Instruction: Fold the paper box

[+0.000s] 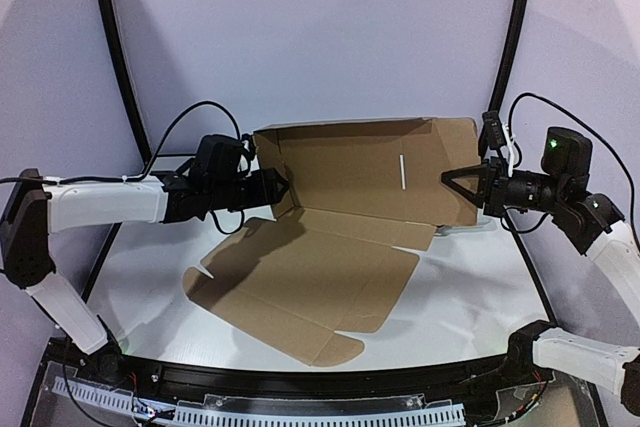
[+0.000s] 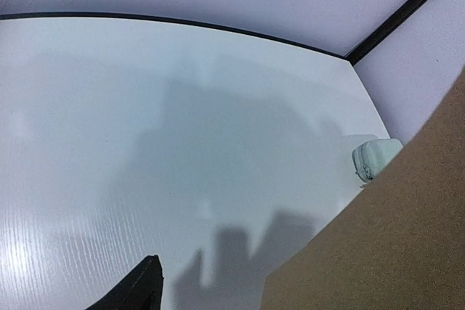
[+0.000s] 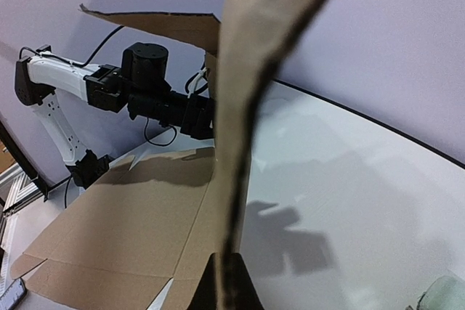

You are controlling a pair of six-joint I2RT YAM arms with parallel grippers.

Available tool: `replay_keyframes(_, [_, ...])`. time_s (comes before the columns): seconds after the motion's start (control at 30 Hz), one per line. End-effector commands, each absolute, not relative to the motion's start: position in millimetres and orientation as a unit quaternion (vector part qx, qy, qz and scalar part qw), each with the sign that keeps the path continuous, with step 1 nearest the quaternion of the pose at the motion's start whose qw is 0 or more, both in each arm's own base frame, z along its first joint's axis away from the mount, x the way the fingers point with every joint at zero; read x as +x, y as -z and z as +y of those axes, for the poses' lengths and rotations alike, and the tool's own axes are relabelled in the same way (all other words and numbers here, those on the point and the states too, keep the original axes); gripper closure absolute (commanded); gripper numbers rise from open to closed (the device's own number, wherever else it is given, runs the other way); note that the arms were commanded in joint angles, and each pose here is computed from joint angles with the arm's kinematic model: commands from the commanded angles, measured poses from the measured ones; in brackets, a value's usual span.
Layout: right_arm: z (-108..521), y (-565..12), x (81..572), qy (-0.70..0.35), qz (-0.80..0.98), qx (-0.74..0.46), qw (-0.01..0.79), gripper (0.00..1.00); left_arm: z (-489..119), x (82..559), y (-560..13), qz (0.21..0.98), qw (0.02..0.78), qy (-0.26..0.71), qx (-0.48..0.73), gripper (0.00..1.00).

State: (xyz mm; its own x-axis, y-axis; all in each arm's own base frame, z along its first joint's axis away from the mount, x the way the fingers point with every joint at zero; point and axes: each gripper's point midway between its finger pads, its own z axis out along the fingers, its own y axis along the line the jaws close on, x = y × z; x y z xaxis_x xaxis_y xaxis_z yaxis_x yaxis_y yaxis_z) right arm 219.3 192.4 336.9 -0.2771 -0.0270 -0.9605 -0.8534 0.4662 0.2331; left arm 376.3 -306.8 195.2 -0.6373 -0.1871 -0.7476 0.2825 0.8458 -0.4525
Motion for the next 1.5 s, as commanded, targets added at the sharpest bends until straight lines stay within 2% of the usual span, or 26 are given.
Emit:
replay_keyframes(0.0, [194,-355,216,-0.41,0.665,-0.33,0.53,1.0,-285,371,-215,0.853,0.45,0.263,0.009,0.26])
replay_keyframes(0.3, [195,-348,219,-0.41,0.67,-0.331,0.522,1.0,-287,364,-245,0.826,0.475,0.302,0.013,0.21])
replay_keyframes(0.43, [196,-349,218,-0.413,0.668,-0.334,0.521,1.0,-291,366,-255,0.819,0.482,0.311,0.017,0.22])
replay_keyframes(0.53, [196,-351,217,-0.412,0.667,-0.334,0.523,1.0,-287,371,-256,0.819,0.489,0.298,0.007,0.31])
replay_keyframes(0.67, [196,-353,215,-0.415,0.663,-0.336,0.525,1.0,-282,375,-253,0.822,0.495,0.282,-0.001,0.49])
replay_keyframes(0.87, [198,-354,211,-0.424,0.657,-0.342,0.521,1.0,-292,379,-250,0.821,0.491,0.291,0.012,0.52])
replay_keyframes(0.97, [198,-353,211,-0.426,0.657,-0.343,0.519,1.0,-296,381,-250,0.82,0.491,0.293,0.016,0.6])
replay_keyframes(1.1, [198,-351,212,-0.424,0.66,-0.343,0.518,1.0,-296,384,-249,0.822,0.493,0.284,0.016,0.83])
replay_keyframes(1.23, [198,-350,212,-0.425,0.661,-0.342,0.515,1.0,-290,387,-245,0.826,0.499,0.262,0.017,0.97])
replay_keyframes(1.37, [198,-349,214,-0.422,0.663,-0.341,0.516,1.0,-284,387,-244,0.826,0.508,0.244,0.022,0.99])
replay_keyframes(1.4, [198,-348,214,-0.42,0.664,-0.34,0.516,0.99,-282,387,-243,0.826,0.509,0.239,0.023,0.99])
replay_keyframes(1.47, [195,-346,219,-0.41,0.673,-0.332,0.518,0.82,-277,387,-242,0.827,0.516,0.221,0.029,0.99])
